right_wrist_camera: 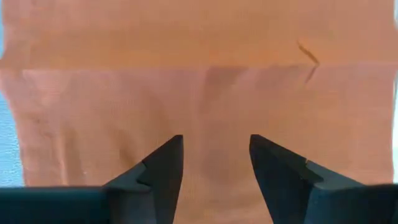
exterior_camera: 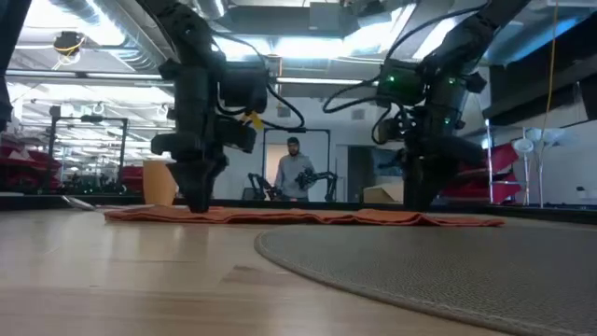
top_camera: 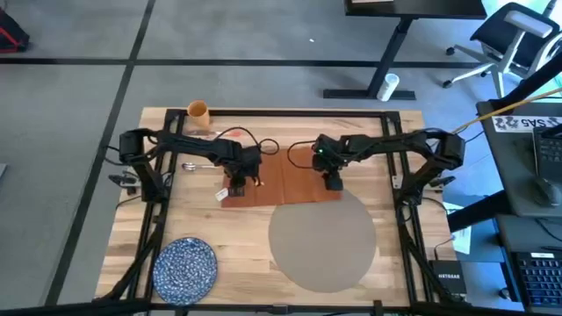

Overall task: Set table place
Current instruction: Fold the orange napkin

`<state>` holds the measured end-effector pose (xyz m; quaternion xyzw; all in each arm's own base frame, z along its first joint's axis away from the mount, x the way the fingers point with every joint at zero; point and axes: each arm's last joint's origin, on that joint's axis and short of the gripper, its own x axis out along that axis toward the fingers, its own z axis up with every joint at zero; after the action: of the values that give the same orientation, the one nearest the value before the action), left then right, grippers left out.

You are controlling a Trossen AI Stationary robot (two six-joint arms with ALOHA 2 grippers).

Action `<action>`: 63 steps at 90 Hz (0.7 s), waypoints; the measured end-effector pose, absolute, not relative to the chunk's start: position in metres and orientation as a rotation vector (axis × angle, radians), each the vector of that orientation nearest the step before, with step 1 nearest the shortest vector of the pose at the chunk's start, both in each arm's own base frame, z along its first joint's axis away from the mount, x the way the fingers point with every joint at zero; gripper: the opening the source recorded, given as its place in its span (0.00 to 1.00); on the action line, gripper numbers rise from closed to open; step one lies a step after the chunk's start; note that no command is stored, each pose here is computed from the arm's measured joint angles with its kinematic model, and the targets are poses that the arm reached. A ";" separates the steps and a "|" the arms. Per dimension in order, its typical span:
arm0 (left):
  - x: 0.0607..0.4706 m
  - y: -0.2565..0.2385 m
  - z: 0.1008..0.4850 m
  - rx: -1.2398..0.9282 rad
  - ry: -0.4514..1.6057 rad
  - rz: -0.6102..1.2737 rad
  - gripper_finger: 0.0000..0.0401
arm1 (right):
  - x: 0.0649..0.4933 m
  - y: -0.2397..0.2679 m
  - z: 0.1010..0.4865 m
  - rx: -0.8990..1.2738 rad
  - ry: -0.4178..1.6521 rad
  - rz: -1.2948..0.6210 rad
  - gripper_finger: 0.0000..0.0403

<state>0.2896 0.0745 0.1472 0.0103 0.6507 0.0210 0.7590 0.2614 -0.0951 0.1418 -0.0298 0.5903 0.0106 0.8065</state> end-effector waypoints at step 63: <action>0.296 0.076 0.162 0.009 1.391 0.077 0.25 | 0.260 -0.099 0.135 -0.037 1.284 0.047 0.43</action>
<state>0.2958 0.0763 0.1618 0.0041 0.6406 0.0353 0.7670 0.2603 -0.0988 0.1350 -0.0174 0.5987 0.0217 0.8005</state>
